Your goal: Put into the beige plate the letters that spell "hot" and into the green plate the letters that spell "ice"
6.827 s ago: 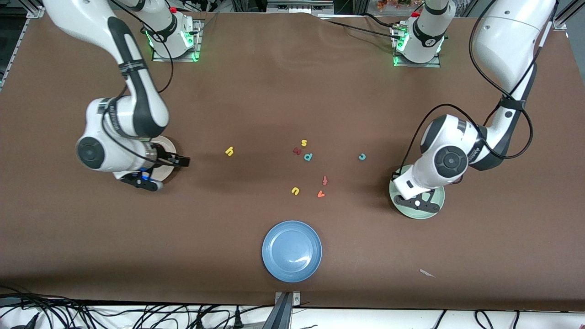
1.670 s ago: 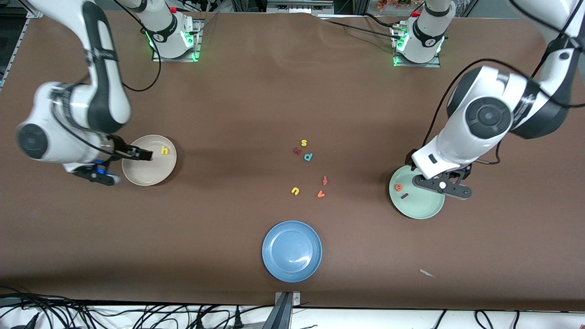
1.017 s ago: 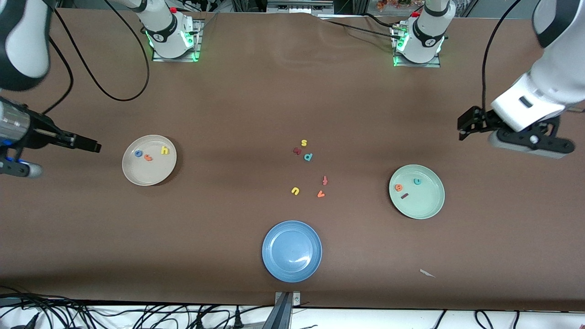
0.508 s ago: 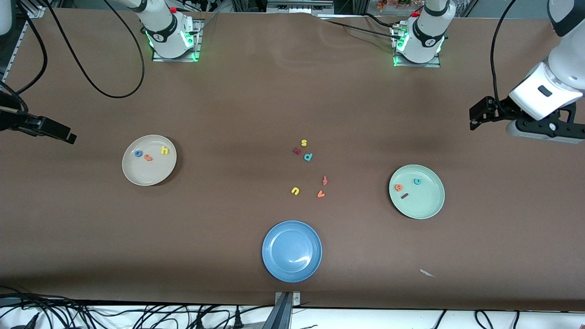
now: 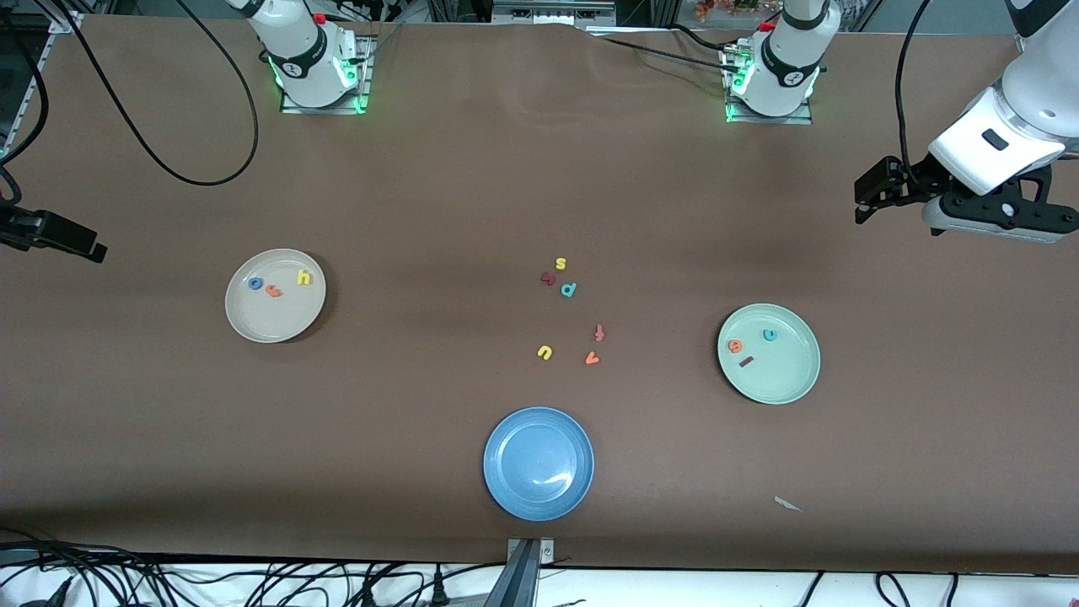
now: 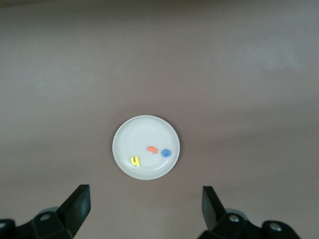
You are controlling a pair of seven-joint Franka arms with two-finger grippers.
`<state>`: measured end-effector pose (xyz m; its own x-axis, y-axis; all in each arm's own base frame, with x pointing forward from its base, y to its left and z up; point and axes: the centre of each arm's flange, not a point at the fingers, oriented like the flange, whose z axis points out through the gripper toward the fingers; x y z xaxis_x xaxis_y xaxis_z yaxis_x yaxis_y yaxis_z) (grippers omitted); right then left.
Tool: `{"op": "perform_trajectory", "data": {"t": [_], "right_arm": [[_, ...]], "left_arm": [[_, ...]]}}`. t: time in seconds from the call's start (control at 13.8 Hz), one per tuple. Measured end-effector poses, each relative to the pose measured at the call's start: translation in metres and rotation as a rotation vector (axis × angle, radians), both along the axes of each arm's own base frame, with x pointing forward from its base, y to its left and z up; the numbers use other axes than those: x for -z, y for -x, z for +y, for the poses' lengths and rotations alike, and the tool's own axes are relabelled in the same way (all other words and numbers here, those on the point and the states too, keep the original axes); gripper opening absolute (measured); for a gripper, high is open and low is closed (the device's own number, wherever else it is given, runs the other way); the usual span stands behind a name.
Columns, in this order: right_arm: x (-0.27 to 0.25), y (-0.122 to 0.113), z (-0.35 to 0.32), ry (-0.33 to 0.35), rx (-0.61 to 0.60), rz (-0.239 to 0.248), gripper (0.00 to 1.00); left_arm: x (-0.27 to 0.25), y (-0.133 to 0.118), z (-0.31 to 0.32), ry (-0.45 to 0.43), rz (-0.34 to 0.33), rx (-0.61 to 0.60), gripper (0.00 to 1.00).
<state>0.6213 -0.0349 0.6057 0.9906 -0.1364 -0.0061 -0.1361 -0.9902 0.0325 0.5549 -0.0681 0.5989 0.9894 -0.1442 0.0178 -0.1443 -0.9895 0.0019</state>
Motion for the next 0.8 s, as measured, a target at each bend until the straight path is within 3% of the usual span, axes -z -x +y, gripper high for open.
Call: {"op": "perform_trajectory", "data": {"t": [0.22,0.36,0.8], "right_arm": [[0.032,-0.006,0.006,0.014,-0.019,-0.054,1.0],[0.054,-0.005,0.007,0.014,-0.023,-0.056,1.0],[0.042,0.002,0.01,0.009,-0.026,-0.085,1.0]], "left_arm": [[0.002,-0.001,0.006,-0.001,0.007,-0.011,1.0],[0.002,-0.001,0.007,-0.001,0.01,-0.012,1.0],[0.002,0.0,0.007,-0.002,0.016,-0.012,1.0]]}}
